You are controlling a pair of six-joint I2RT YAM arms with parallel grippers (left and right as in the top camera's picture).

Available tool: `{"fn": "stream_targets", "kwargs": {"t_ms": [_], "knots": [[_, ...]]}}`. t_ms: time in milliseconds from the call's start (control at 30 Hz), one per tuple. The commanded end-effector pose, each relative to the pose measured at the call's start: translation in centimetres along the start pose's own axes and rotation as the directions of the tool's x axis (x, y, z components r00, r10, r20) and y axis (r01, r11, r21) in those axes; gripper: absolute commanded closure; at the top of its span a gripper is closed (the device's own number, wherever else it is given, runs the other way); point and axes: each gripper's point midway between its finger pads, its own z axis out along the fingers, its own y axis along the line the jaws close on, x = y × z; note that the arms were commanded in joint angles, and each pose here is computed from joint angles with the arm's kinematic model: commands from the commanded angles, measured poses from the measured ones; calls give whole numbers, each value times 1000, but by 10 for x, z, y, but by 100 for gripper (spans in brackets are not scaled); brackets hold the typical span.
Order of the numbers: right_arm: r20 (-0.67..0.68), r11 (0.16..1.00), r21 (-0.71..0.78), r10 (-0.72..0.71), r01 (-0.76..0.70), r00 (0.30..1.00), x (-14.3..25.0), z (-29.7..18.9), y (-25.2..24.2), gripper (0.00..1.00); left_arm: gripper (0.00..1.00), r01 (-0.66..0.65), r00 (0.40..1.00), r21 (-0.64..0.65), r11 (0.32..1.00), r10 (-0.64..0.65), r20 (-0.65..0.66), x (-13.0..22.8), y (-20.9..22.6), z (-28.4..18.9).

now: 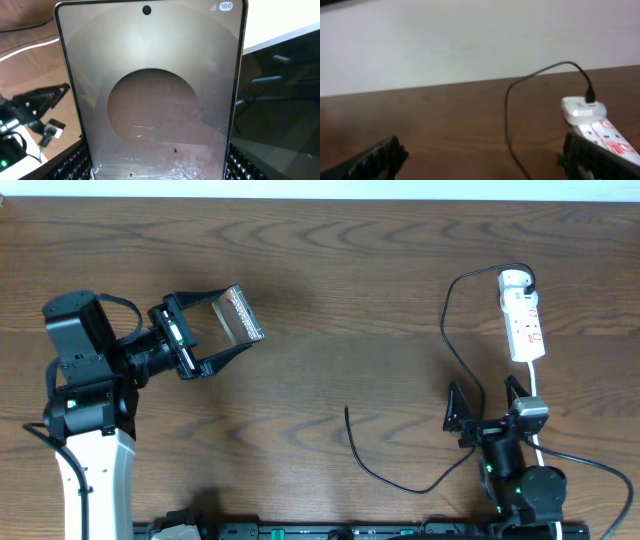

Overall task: Plug charger to phone and switch on socket
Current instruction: 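Swing the right gripper toward the phone held by the left gripper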

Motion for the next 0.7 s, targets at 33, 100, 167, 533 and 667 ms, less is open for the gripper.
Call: {"fn": "stream_targets", "kwargs": {"t_ms": [33, 100, 167, 533, 667], "knots": [[-21, 999, -41, 15, -16, 1000, -60, -3, 19, 1, 93, -42, 999, 13, 999, 42, -19, 12, -5, -4], [-84, 998, -53, 21, -26, 996, -79, 4, 27, 1, 92, -42, 999, 17, 999, 42, -12, 11, -5, -4], [-179, 995, -88, 31, -47, 983, -95, 17, 39, 1, 93, -48, 999, 23, 999, 48, 1, 9, -7, -4], [-893, 857, -128, 120, -499, 434, -78, 123, 112, 1, 92, -74, 997, 30, 997, 73, 20, 6, -8, -4], [-922, 658, -234, 83, -716, 378, -69, 166, 143, 1, 92, -69, 997, 26, 997, 68, 39, 1, -6, -4]]}}
